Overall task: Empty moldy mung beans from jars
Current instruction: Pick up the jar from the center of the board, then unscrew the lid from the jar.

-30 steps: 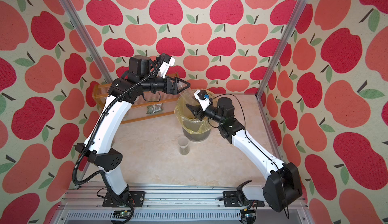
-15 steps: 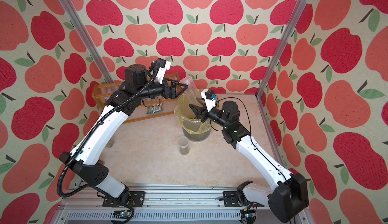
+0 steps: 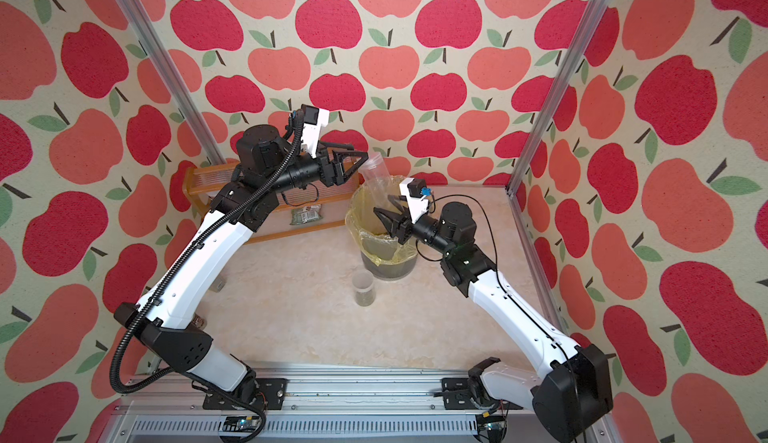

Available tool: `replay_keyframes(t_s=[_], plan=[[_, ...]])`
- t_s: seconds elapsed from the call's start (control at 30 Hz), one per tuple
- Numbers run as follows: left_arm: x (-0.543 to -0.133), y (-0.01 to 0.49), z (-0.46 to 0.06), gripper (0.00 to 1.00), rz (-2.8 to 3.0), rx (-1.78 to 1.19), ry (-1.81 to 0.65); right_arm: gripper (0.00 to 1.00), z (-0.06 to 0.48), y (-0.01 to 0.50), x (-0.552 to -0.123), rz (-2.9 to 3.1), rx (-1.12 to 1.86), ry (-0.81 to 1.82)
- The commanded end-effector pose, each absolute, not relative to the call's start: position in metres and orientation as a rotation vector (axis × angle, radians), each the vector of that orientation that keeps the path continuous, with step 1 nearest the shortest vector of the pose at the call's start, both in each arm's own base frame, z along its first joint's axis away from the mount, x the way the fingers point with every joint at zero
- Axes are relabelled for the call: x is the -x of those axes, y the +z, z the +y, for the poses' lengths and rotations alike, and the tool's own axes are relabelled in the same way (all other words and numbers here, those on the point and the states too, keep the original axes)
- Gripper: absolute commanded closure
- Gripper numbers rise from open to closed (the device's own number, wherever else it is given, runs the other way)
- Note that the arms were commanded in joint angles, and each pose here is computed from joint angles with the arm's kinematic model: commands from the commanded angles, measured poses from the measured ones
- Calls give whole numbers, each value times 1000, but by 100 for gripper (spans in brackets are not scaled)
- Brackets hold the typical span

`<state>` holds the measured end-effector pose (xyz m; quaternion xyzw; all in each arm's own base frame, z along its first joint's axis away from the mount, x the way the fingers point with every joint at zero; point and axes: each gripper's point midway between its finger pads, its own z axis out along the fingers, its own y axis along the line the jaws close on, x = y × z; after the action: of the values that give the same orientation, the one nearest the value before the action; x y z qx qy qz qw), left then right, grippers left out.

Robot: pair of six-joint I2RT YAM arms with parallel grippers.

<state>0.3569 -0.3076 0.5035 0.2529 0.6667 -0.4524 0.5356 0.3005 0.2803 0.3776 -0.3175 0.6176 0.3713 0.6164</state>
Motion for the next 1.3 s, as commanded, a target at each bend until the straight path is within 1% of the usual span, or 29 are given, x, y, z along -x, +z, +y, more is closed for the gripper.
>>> replay_keyframes(t_s=[0.0, 0.23, 0.33, 0.43, 0.57, 0.7, 0.73, 0.83, 0.97, 1.27], plan=[[-358, 498, -322, 28, 1580, -629, -1146, 53, 281, 385, -300, 1389, 735, 879], [-354, 485, -340, 27, 1620, -688, -1173, 53, 281, 384, -302, 1382, 727, 886], [-357, 483, -342, 28, 1632, -684, -1170, 53, 282, 383, -301, 1381, 736, 891], [-359, 485, -341, 29, 1621, -677, -1170, 53, 282, 381, -302, 1390, 737, 885], [-357, 491, -342, 28, 1590, -673, -1193, 53, 280, 380, -303, 1398, 728, 878], [-357, 491, -341, 24, 1595, -663, -1186, 53, 277, 380, -309, 1420, 693, 886], [-359, 491, -340, 21, 1595, -655, -1179, 54, 277, 380, -309, 1421, 690, 895], [-362, 491, -337, 21, 1595, -631, -1155, 53, 278, 377, -310, 1423, 688, 908], [-367, 492, -333, 21, 1585, -602, -1147, 54, 279, 373, -310, 1424, 692, 925], [-384, 481, -331, 29, 1638, -561, -1186, 54, 281, 365, -313, 1442, 694, 922]])
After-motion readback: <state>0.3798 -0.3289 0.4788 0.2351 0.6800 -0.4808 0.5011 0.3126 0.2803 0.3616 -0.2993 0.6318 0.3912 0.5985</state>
